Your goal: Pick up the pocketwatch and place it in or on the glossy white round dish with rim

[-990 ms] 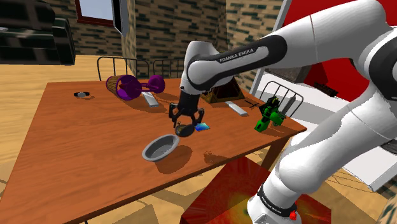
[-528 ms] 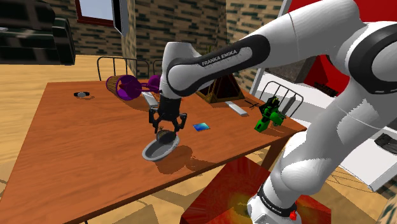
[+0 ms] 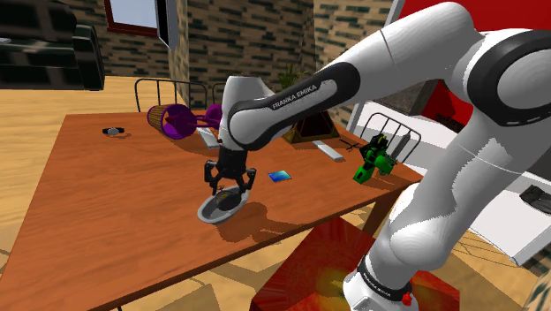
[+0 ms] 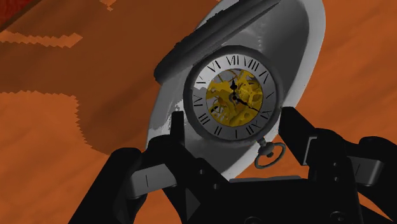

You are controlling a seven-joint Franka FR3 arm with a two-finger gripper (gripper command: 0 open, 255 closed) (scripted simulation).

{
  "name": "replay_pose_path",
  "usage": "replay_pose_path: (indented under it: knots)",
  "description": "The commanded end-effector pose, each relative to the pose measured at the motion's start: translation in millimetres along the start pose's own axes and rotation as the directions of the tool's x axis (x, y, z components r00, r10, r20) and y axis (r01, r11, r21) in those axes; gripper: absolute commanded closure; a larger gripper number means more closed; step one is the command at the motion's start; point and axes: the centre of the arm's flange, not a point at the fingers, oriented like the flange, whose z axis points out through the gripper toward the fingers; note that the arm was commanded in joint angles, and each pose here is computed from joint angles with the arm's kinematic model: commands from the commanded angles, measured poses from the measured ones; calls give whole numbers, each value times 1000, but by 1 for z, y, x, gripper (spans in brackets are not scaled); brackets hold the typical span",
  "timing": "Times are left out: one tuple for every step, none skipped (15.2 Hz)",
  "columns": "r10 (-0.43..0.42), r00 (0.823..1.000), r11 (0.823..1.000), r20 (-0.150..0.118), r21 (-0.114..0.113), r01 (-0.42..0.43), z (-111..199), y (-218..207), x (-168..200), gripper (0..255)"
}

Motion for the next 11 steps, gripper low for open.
replay_pose_path:
  knots:
    - [0, 1000, 1000, 0, 1, 0, 12, 0, 2, 255]
    - [0, 1000, 1000, 0, 1, 0, 12, 0, 1, 255]
    - [0, 1000, 1000, 0, 1, 0, 12, 0, 2, 255]
    - [0, 1000, 1000, 0, 1, 0, 12, 0, 2, 255]
    - [0, 1000, 1000, 0, 1, 0, 12, 0, 2, 255]
    - [0, 1000, 1000, 0, 1, 0, 12, 0, 2, 255]
    - [0, 1000, 1000, 0, 1, 0, 12, 0, 2, 255]
    - [0, 1000, 1000, 0, 1, 0, 12, 0, 2, 255]
    - [0, 1000, 1000, 0, 1, 0, 13, 1, 2, 0]
    - [0, 1000, 1000, 0, 1, 0, 13, 0, 1, 0]
    - [0, 1000, 1000, 0, 1, 0, 14, 0, 1, 0]
